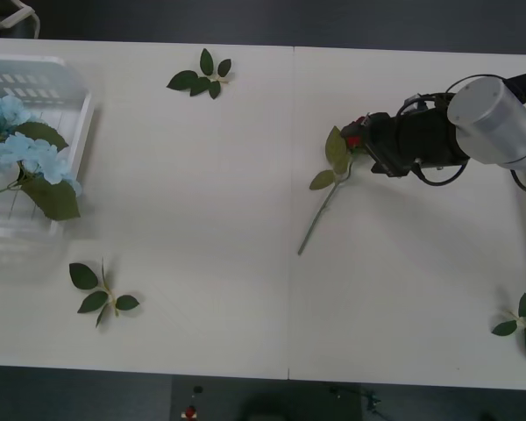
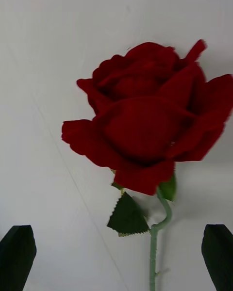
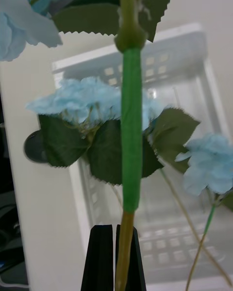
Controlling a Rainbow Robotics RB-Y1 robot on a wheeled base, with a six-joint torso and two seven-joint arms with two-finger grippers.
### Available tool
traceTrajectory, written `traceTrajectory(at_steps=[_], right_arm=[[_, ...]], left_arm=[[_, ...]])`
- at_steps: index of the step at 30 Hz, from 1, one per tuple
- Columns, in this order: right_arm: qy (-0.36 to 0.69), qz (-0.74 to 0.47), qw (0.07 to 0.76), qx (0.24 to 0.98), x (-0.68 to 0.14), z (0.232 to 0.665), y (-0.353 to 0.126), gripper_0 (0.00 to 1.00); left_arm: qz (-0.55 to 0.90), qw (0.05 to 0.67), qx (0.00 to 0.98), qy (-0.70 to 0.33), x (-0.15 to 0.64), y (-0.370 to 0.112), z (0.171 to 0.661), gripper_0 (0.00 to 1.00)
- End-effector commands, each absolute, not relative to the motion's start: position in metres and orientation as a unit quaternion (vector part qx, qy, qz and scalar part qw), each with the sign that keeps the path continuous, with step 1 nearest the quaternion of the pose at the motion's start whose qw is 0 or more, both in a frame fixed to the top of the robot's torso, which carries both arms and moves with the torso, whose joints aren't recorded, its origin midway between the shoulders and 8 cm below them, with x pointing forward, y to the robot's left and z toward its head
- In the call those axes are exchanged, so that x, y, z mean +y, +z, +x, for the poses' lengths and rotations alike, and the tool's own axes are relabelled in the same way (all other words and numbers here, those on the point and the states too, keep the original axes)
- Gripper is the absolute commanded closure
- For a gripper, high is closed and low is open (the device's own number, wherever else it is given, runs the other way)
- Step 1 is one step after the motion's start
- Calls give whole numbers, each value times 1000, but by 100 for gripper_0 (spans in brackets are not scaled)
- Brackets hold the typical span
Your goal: Put the red flowers into the right box and the blue flowers into the left box
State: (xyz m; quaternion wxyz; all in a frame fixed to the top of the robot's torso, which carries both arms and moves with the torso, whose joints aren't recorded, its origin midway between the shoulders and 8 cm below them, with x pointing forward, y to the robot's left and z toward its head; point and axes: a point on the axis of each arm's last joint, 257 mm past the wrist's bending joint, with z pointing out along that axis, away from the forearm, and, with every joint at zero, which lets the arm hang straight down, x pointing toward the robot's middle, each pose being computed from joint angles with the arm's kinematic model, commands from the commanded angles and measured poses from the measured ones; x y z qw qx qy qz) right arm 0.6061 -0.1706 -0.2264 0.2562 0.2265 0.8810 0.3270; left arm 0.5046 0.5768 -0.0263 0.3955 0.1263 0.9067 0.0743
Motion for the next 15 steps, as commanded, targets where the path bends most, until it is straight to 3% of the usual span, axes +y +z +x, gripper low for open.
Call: traceTrajectory(at_steps=[1,4,6,8,10,12,14,15], right_arm=[[334,240,260,874,-153,622,-220,0],[325,234,264,878,-150,626,-228,0],[318,234,266,879,-149,629,-232,0],[311,231,269,882,-150,632,-236,0],[294,220,270,890,-157,635,-241,0],[261,185,267,909,-168,635,-247,0],[235,155,263,923,-175,634,-250,0],[226,143,261,928,-178,633,-249,0]], left_arm=[[116,400,902,113,590,-11,490,99],[124,399,901,117,585,-15,491,92],[127,395,902,118,583,-18,492,69],[130,391,903,118,582,-21,492,56],[135,389,904,115,579,-23,492,31],[142,386,905,108,572,-27,494,13],[150,387,905,94,562,-30,496,1],[156,385,906,81,554,-32,495,0]])
